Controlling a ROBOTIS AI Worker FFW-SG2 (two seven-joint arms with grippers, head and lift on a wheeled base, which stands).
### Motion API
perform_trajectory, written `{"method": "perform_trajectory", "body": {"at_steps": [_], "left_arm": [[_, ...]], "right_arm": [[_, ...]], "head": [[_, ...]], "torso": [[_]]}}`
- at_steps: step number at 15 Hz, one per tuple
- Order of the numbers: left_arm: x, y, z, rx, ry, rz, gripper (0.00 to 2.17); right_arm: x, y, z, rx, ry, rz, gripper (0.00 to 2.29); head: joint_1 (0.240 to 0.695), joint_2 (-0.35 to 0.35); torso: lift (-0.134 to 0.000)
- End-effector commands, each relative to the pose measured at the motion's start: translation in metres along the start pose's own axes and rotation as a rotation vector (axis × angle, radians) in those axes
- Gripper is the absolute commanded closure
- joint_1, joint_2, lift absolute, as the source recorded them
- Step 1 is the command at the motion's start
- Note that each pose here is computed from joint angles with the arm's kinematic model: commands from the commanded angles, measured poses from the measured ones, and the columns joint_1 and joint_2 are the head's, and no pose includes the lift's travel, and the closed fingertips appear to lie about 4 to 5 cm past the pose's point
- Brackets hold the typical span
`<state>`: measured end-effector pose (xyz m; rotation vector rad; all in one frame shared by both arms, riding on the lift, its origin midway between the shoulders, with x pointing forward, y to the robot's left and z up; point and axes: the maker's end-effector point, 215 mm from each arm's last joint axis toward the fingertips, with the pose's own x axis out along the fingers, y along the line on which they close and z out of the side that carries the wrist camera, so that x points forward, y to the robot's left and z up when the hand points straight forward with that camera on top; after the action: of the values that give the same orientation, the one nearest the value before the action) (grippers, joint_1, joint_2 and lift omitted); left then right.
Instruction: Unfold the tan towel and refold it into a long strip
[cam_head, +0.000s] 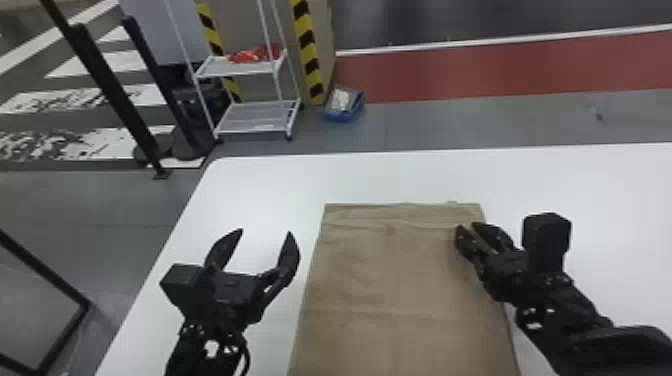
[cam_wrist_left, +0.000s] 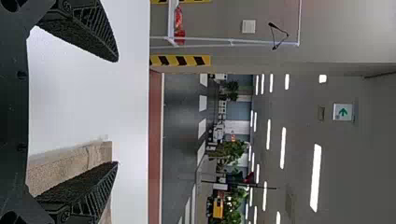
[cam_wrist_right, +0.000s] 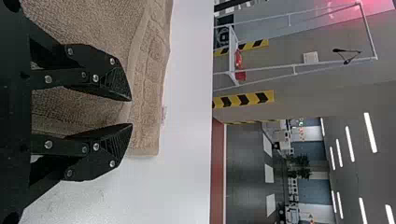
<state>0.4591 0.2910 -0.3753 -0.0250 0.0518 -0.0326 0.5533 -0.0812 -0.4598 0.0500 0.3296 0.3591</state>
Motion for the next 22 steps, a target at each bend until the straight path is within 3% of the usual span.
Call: {"method": "perform_trajectory", "body": {"at_steps": [1, 8, 10, 17, 19, 20, 22], "left_arm": [[-0.001, 0.001, -0.001, 0.001, 0.001, 0.001, 0.1], [-0.001, 0.001, 0.0, 0.0, -0.002, 0.002, 0.1], [-0.001, 0.001, 0.0, 0.001, 0.001, 0.001, 0.1], [-0.001, 0.001, 0.002, 0.002, -0.002, 0.002, 0.1], [-0.001, 0.001, 0.002, 0.002, -0.004, 0.002, 0.1], [-0.001, 0.0, 0.002, 0.001, -0.003, 0.0, 0.1], [0.0, 0.0, 0.002, 0.001, -0.003, 0.001, 0.1]], "right_arm": [[0.0, 0.001, 0.0, 0.001, 0.0, 0.001, 0.82], [0.0, -0.001, 0.0, 0.001, 0.0, -0.001, 0.83], [0.0, -0.001, 0.001, 0.003, -0.001, -0.002, 1.16], [-0.006, 0.002, 0.01, 0.008, -0.029, 0.001, 1.17], [-0.005, 0.002, 0.004, 0.011, 0.001, 0.002, 1.11], [-0.004, 0.003, 0.003, 0.01, 0.009, 0.003, 0.86], [-0.003, 0.003, 0.001, 0.007, 0.014, 0.003, 0.83]], "head": [[0.695, 0.226], [0.695, 0.227], [0.695, 0.226], [0.695, 0.224], [0.695, 0.226], [0.695, 0.227], [0.695, 0.228]], "torso": [[-0.125], [-0.125], [-0.125], [-0.125], [-0.125], [-0.125], [-0.125]]}}
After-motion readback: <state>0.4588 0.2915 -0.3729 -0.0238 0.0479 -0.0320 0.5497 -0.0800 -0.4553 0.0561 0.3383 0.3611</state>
